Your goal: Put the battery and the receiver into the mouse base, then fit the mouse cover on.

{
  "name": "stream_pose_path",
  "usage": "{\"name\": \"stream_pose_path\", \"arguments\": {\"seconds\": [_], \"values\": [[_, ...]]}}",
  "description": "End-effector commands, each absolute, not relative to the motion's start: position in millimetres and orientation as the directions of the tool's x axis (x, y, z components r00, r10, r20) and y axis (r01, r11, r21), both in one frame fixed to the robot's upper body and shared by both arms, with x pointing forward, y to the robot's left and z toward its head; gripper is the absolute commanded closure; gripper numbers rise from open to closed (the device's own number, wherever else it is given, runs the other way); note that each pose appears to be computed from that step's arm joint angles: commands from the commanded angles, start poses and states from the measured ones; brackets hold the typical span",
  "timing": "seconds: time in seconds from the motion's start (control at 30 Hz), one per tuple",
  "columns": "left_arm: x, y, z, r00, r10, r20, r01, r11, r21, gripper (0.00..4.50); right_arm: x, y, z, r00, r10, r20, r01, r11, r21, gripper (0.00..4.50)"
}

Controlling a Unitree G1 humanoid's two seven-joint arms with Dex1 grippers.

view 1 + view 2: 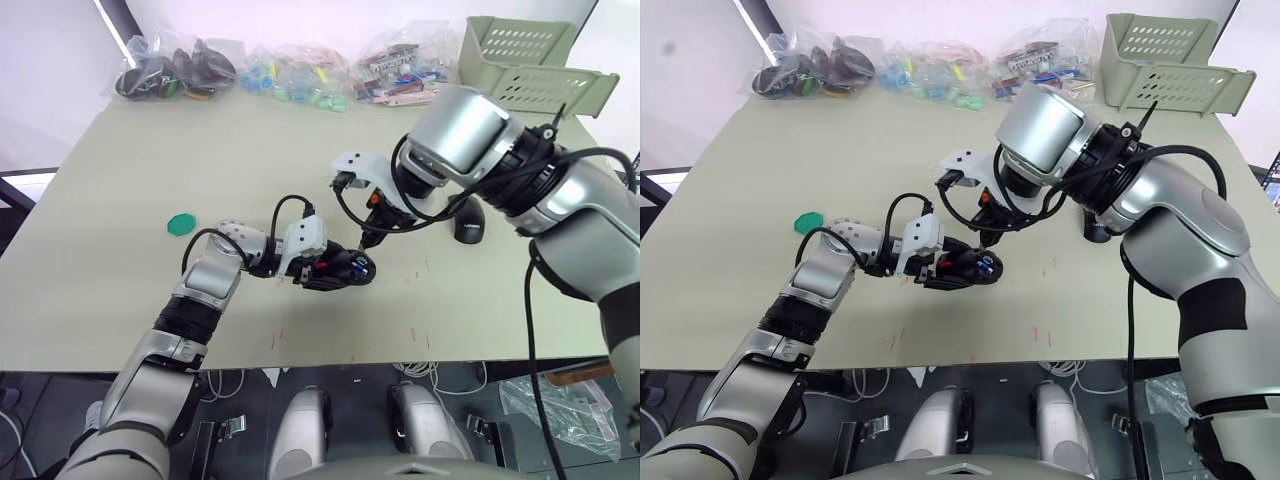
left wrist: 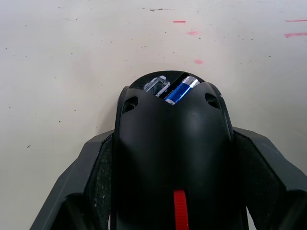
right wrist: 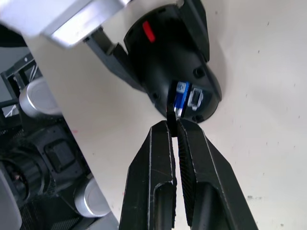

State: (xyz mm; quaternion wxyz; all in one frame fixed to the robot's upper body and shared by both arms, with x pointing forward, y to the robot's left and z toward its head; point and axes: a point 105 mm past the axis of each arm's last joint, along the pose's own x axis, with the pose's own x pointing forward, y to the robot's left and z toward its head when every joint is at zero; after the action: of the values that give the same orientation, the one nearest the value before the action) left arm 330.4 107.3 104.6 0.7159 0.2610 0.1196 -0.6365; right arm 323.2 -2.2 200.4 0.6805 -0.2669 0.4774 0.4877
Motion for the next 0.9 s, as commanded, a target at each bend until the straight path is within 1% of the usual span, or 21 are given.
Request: {"name": "stream_pose_path", "arguments": {"seconds": [0.03, 0.5, 0.9], "values": [[331, 105, 115, 0.17, -0.857, -0.486, 0.963, 0.04, 0.266, 1.57, 328, 1, 204, 0.091, 0.43, -0.898, -0.92, 0.381, 0.089, 4.5], [331, 103, 112, 0.178, -0.858, -0.481, 0.961, 0.046, 0.273, 1.57, 333, 1, 182, 0.083, 0.402, -0.912, -0.908, 0.407, 0.097, 4.5], [331, 102, 113, 0.179, -0.861, -0.477, 0.96, 0.047, 0.275, 1.57, 337, -1, 171, 0.084, 0.393, -0.916, -0.898, 0.428, 0.101, 4.5]]}}
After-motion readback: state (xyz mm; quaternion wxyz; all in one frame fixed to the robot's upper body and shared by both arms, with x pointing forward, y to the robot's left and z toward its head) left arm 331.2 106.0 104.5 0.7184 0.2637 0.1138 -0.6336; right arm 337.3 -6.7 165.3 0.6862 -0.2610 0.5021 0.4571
